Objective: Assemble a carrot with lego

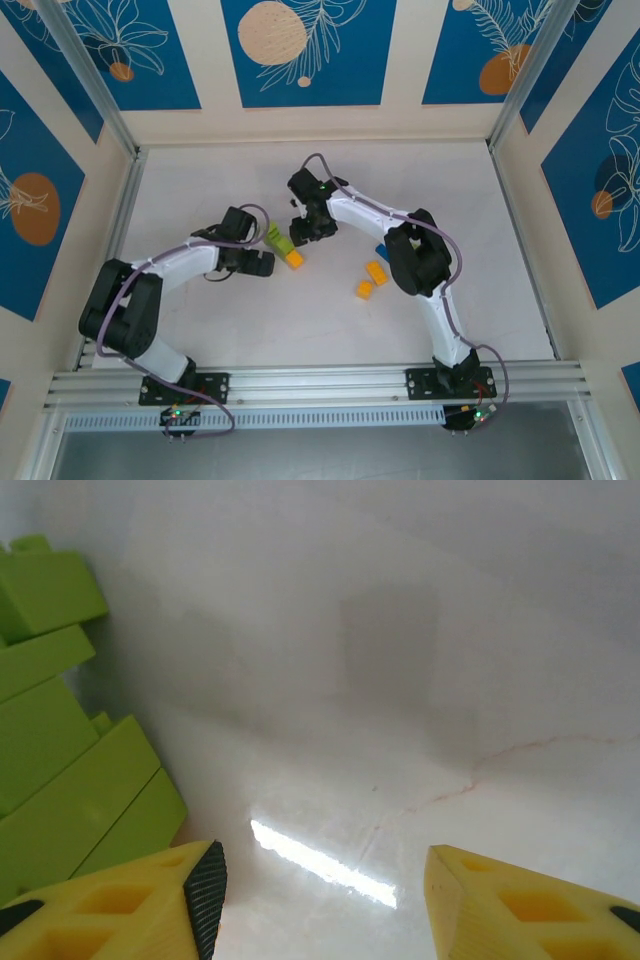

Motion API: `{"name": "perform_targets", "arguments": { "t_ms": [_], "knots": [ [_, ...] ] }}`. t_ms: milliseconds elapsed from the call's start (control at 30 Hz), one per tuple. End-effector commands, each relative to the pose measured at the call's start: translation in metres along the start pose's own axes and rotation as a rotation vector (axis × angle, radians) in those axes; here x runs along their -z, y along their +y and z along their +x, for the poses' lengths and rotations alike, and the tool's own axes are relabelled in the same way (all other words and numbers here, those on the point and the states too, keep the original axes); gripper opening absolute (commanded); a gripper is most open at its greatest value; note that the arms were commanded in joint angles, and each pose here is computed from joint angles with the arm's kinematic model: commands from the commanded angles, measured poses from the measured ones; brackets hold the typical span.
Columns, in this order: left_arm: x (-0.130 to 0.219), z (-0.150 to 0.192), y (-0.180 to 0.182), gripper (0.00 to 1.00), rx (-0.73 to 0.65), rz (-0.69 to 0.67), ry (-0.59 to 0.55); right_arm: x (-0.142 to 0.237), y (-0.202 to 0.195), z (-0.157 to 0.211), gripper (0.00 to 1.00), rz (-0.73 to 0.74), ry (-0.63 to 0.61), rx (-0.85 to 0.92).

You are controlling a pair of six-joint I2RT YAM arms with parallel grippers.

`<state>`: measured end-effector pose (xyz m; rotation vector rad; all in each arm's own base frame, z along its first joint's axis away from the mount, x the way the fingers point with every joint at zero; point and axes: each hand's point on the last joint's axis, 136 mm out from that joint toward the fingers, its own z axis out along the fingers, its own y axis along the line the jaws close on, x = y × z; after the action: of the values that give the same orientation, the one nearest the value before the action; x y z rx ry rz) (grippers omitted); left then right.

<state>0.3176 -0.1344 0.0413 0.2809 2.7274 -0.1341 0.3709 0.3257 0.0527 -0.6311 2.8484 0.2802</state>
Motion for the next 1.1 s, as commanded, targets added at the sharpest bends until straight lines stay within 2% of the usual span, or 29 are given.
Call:
{"name": "perform_targets", "arguments": {
  "t_ms": [0, 200, 333, 467, 533, 800, 1067],
  "knots": [
    [0.0, -0.017, -0.001, 0.99, 0.001, -0.021, -0.033, 0.024, 0.018, 0.0, 0.57, -0.056, -0.038, 0.017],
    [0.007, -0.021, 0.002, 0.99, 0.007, -0.031, -0.05, 0.031, 0.023, 0.002, 0.56, -0.051, -0.056, 0.021],
    [0.049, -0.028, 0.007, 0.99, 0.022, -0.027, -0.116, 0.044, 0.024, 0.006, 0.57, -0.057, -0.086, 0.036],
    [0.104, -0.035, 0.01, 0.99, 0.036, -0.024, -0.218, 0.065, 0.046, 0.013, 0.58, -0.185, -0.133, 0.129],
    [0.116, -0.035, 0.015, 0.99, 0.045, -0.027, -0.236, 0.069, 0.055, 0.018, 0.6, -0.232, -0.127, 0.166],
    [0.112, -0.025, 0.037, 0.99, 0.144, 0.057, -0.235, 0.059, 0.082, 0.014, 0.69, -0.264, -0.091, 0.268],
    [0.116, -0.022, 0.044, 0.99, 0.157, 0.069, -0.248, 0.03, 0.083, 0.004, 0.7, -0.195, -0.029, 0.3]
  ]
}}
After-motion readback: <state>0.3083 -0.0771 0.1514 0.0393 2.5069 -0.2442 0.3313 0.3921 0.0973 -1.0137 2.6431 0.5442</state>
